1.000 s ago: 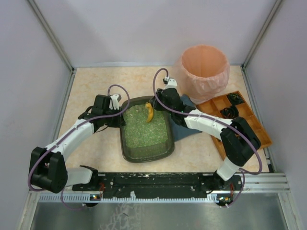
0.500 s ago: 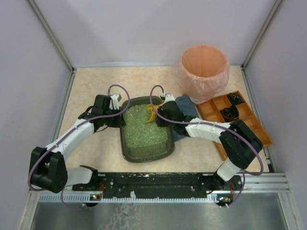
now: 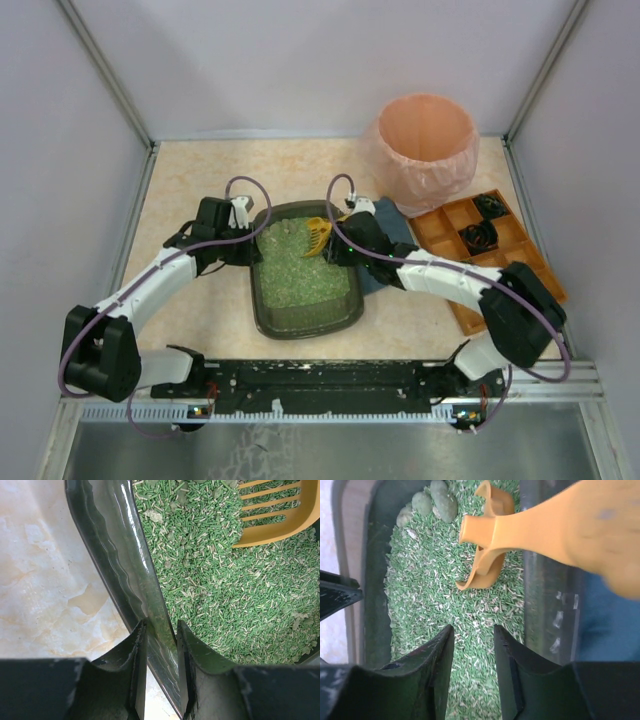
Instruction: Clean the litter box
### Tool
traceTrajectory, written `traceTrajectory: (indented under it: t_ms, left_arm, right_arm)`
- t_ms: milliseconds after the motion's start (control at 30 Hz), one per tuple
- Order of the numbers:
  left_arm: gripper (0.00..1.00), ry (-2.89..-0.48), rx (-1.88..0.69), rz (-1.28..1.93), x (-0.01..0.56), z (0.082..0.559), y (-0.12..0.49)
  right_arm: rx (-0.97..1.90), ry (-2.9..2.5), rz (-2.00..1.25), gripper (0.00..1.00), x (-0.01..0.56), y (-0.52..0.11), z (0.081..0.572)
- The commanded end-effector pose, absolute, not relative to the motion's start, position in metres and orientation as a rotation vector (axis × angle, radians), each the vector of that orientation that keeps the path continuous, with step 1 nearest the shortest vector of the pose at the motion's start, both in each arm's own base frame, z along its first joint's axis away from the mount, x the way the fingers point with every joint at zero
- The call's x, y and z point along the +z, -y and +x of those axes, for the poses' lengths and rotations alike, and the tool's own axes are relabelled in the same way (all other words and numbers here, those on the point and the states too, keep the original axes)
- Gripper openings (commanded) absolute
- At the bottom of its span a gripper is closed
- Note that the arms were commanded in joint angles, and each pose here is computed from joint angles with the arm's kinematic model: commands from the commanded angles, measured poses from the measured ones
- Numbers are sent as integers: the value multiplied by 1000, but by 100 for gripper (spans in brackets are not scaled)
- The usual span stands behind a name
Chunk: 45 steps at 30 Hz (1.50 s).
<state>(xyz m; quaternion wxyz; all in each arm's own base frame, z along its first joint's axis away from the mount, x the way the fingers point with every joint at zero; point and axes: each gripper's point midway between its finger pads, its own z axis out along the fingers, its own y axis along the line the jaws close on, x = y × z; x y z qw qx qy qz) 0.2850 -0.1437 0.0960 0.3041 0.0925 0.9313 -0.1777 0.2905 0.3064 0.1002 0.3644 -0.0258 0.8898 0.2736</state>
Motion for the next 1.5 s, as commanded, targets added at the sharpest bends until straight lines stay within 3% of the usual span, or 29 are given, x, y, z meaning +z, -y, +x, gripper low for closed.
traceTrajectory:
  t_ms: [0,200,633,1100,1267,1467]
  left_arm:
    - [32,-2497,-501,307,88,279,152]
    - [32,-2497,-499,306,88,280,152]
    - [32,-2501,-497,307,87,279,152]
    - [32,-2501,-503,310,87,279,153]
    - [32,-2500,-508,310,87,279,153]
    - [32,-2503,-514,314,87,278,154]
  right_arm:
    - [718,-2179,103,41,143,-277,294]
    - [777,-2033,309,51,179,-243,309]
    - [882,-1908,415,53,205,-242,367]
    - [1052,-1918,346,28,191,-281,383]
    - [1061,-1920,328,8,189,-285,384]
    - [1119,-1896,223,0,193,-305,376]
